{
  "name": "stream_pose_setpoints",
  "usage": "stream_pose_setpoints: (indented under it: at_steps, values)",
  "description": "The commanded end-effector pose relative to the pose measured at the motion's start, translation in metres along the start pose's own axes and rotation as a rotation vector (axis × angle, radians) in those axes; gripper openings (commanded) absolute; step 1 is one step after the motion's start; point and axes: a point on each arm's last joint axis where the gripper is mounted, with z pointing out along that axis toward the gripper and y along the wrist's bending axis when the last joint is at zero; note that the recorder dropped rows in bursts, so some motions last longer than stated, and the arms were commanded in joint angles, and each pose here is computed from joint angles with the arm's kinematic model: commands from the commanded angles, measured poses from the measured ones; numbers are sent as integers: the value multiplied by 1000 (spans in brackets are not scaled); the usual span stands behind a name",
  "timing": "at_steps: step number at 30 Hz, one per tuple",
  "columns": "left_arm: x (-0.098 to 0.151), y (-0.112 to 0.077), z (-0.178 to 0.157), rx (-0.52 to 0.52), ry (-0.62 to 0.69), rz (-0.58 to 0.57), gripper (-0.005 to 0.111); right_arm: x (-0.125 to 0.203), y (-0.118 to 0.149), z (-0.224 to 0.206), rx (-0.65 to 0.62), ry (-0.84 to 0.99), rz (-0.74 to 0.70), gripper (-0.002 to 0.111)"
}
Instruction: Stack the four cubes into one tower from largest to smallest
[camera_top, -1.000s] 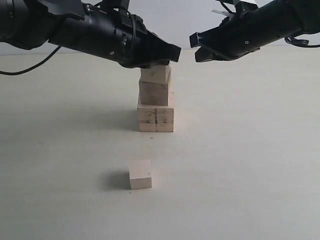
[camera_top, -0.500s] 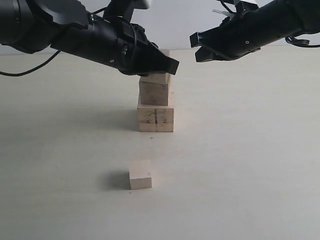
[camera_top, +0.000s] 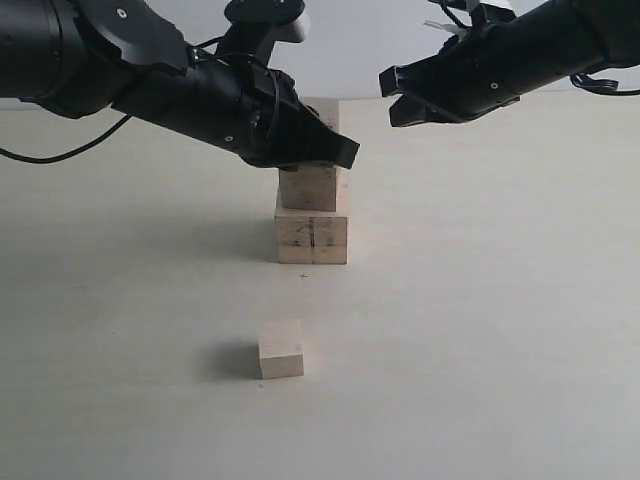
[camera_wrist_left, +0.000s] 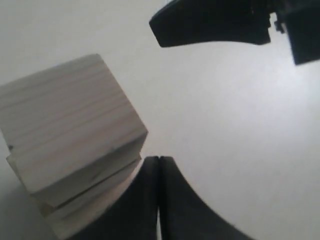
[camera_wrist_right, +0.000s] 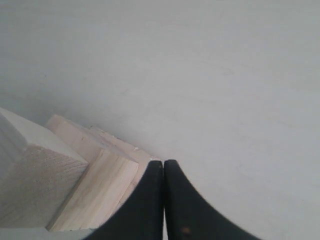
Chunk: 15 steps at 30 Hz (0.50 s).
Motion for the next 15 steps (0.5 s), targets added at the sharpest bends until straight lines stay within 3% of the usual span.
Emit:
stream_pose_setpoints:
  at_steps: [1,9,15]
  values:
    - [3,-1,-2,11,44,55,0,-2,1,-4,0,-7,-8,0]
    - [-3,5,-2,-58,-28,72,0,-2,2,-4,-8,-2,-5,0]
    - [-3,5,-2,-52,-21,72,0,-1,3,-4,-18,9,-5,0]
